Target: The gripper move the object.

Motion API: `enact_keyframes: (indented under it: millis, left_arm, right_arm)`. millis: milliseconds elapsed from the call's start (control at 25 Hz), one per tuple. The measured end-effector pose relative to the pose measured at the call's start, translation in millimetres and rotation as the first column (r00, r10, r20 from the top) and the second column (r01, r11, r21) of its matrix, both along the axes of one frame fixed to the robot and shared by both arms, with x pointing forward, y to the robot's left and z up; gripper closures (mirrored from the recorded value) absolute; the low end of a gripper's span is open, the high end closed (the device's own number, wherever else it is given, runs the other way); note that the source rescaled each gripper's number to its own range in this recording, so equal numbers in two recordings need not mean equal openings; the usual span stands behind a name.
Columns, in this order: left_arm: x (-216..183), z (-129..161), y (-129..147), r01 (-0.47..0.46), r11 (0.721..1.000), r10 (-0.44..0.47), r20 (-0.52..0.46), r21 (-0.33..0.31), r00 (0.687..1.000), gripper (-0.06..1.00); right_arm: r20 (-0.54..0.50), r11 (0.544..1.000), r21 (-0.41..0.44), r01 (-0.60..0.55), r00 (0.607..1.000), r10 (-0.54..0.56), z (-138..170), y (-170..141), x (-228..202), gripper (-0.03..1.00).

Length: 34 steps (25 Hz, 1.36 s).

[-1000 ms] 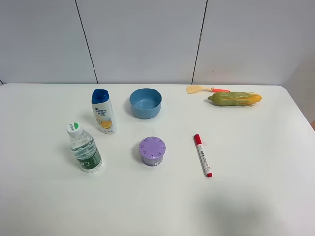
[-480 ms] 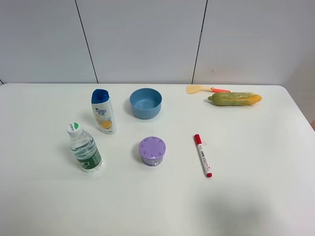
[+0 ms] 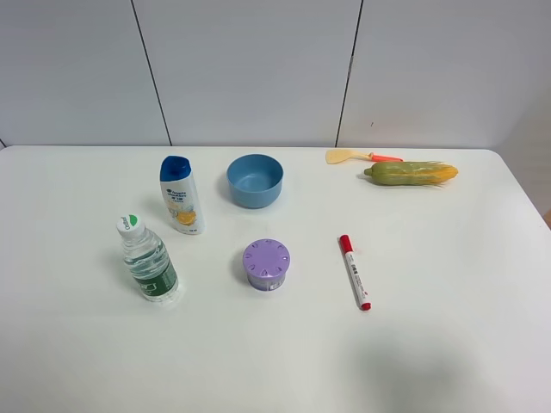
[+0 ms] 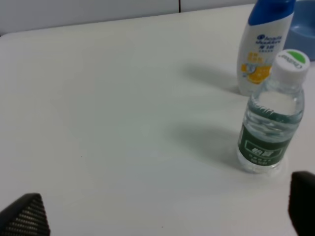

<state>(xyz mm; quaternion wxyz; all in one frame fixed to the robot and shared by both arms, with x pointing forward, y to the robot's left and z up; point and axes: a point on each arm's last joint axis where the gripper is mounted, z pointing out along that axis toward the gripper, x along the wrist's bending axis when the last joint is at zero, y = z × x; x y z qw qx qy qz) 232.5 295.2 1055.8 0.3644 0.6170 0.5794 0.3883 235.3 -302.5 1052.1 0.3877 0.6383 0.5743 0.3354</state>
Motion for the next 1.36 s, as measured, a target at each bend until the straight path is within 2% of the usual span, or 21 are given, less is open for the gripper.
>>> enact_keyframes:
  millis: [360, 1360]
  left_arm:
    - [0.4, -0.1, -0.4, -0.065, 0.998, 0.065, 0.000, 0.000, 0.998, -0.04]
    - [0.5, -0.3, -0.5, -0.064, 0.998, 0.064, -0.001, -0.001, 0.998, -0.04]
  right_arm:
    - [0.000, 1.000, 0.000, 0.000, 1.000, 0.000, 0.0, 0.0, 0.0, -0.03]
    - [0.000, 1.000, 0.000, 0.000, 1.000, 0.000, 0.0, 0.0, 0.0, -0.03]
